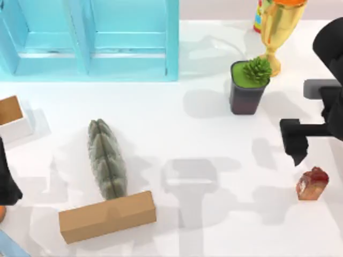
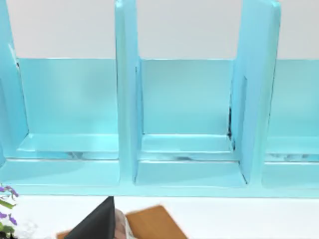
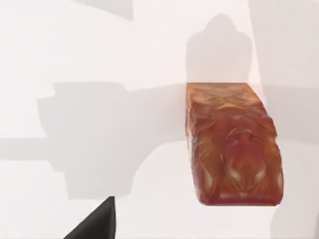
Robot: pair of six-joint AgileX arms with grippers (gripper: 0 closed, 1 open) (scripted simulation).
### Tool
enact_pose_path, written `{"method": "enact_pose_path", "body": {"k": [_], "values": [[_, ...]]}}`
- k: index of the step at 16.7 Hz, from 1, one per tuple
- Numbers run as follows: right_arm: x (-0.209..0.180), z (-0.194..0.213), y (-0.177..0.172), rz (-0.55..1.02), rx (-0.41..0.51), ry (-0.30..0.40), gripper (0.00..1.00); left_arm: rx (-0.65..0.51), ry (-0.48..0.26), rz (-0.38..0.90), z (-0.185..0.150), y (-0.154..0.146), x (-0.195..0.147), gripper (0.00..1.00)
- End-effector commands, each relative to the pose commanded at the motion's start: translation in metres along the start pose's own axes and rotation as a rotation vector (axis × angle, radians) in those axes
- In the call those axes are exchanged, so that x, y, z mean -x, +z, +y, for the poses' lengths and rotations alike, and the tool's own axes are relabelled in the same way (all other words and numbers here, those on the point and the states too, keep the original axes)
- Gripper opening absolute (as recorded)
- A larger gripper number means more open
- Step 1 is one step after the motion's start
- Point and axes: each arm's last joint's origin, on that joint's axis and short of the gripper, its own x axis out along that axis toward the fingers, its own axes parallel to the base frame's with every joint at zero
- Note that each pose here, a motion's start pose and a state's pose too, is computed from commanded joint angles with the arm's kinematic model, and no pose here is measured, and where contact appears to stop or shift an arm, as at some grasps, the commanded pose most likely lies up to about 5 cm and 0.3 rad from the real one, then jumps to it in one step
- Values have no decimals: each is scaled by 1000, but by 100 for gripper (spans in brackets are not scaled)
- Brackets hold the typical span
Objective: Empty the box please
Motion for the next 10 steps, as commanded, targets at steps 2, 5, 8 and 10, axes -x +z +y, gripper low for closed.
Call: {"method": "enact_pose_path", "body": {"k": [2,5,8,10], "values": [[8,-13,13,-19,-7,9,100,0,0,0,0,0,0,100],[27,-53,42,-56,-22,15,100,0,0,0,0,0,0,100],[43,-111,67,-73,-32,7,100,0,0,0,0,0,0,100],[49,-156,76,-67,-33,-1,100,0,0,0,0,0,0,100]]}}
